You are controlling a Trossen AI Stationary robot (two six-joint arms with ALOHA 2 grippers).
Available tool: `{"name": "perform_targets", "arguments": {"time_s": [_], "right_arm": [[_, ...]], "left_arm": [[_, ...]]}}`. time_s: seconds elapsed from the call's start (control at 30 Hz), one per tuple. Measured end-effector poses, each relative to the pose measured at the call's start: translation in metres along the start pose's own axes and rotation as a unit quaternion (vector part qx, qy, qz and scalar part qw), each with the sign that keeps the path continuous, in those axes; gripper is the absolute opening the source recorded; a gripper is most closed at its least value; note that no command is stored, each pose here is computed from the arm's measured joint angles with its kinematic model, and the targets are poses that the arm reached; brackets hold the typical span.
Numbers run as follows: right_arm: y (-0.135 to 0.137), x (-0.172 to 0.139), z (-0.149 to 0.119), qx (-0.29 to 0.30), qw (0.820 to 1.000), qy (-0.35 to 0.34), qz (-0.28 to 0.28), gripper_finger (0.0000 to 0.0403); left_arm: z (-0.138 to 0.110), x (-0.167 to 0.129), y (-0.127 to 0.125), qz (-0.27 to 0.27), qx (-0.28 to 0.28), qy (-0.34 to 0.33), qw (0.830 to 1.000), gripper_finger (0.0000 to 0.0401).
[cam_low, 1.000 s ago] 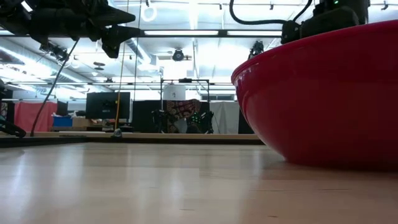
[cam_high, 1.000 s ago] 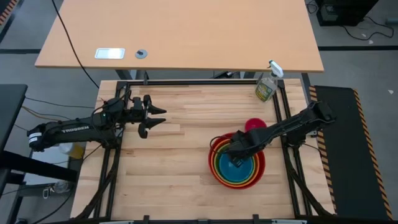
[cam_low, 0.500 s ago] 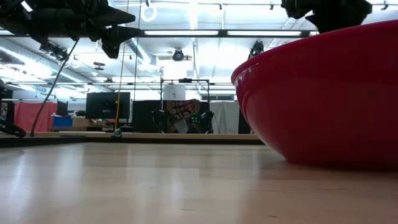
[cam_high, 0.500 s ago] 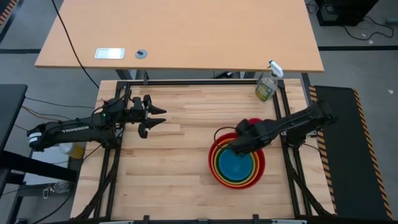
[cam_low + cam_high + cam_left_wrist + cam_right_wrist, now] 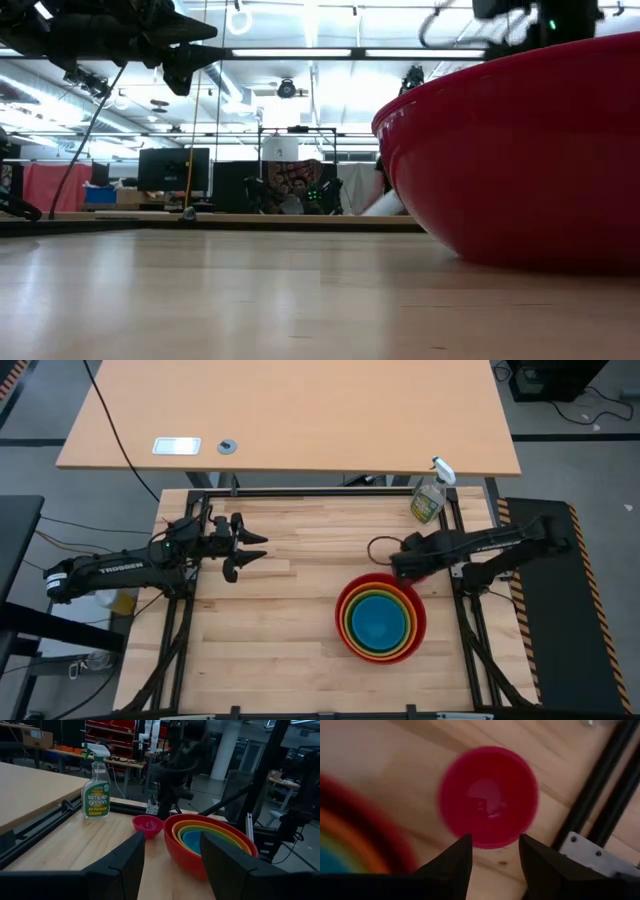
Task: Nest bowls inside each other
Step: Stack the red bowl on top of the blue bowl
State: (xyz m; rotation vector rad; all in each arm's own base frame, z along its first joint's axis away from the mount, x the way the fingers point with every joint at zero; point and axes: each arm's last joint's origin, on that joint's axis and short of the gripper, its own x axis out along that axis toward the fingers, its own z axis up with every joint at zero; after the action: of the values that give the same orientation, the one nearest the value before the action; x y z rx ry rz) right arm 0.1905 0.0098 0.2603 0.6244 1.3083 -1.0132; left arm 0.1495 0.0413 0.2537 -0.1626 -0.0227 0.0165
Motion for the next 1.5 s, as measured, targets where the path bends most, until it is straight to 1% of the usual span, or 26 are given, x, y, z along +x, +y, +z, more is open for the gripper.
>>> {"name": "perform_targets", "arguments": {"time_s": [0.17, 0.33, 0.5, 0.57, 0.73, 0.9, 0.97, 1.07, 1.2, 1.37, 1.5], "right_arm": [[-0.023, 0.035, 0.002, 0.033, 0.998, 0.023, -0.038, 0.0173], [-0.036, 0.062, 0.008, 0.053, 0.997, 0.037, -0.049, 0.0199], [-0.044, 0.072, 0.017, 0.082, 0.996, 0.031, -0.035, 0.0244], [-0.046, 0.075, 0.021, 0.082, 0.996, 0.024, -0.024, 0.0261], [-0.046, 0.078, 0.032, 0.086, 0.996, 0.006, -0.003, 0.0285], [-0.05, 0.08, 0.036, 0.103, 0.995, 0.002, -0.003, 0.0286], [-0.052, 0.081, 0.038, 0.107, 0.994, 0.001, -0.009, 0.0283], [-0.055, 0.081, 0.04, 0.097, 0.995, 0.003, -0.016, 0.028], [-0.059, 0.085, 0.044, 0.082, 0.996, -0.009, -0.022, 0.0279], [-0.069, 0.103, 0.048, 0.087, 0.996, -0.008, -0.017, 0.0279], [-0.081, 0.121, 0.041, 0.097, 0.995, 0.016, -0.029, 0.0279]], "left_arm": [[0.0, 0.0, 0.001, 0.013, 0.0, -0.002, 1.0, 0.0192], [0.0, 0.0, 0.001, 0.014, 0.0, -0.002, 1.0, 0.0192], [0.0, 0.0, 0.001, 0.014, 0.005, -0.002, 1.0, 0.0192], [0.0, 0.0, 0.001, 0.014, 0.006, -0.002, 1.0, 0.0192], [-0.004, 0.0, 0.002, 0.019, 0.0, 0.02, 1.0, 0.0192], [-0.012, -0.001, 0.003, 0.034, -0.016, 0.056, 0.998, 0.0192], [-0.012, -0.001, 0.004, 0.044, -0.029, 0.058, 0.997, 0.0192], [-0.012, -0.001, 0.004, 0.057, -0.046, 0.053, 0.996, 0.0192], [-0.012, -0.001, 0.005, 0.067, -0.05, 0.052, 0.995, 0.0192], [-0.011, -0.001, 0.005, 0.073, -0.051, 0.048, 0.995, 0.0192], [-0.011, -0.001, 0.007, 0.091, -0.04, 0.043, 0.994, 0.0192]]}}
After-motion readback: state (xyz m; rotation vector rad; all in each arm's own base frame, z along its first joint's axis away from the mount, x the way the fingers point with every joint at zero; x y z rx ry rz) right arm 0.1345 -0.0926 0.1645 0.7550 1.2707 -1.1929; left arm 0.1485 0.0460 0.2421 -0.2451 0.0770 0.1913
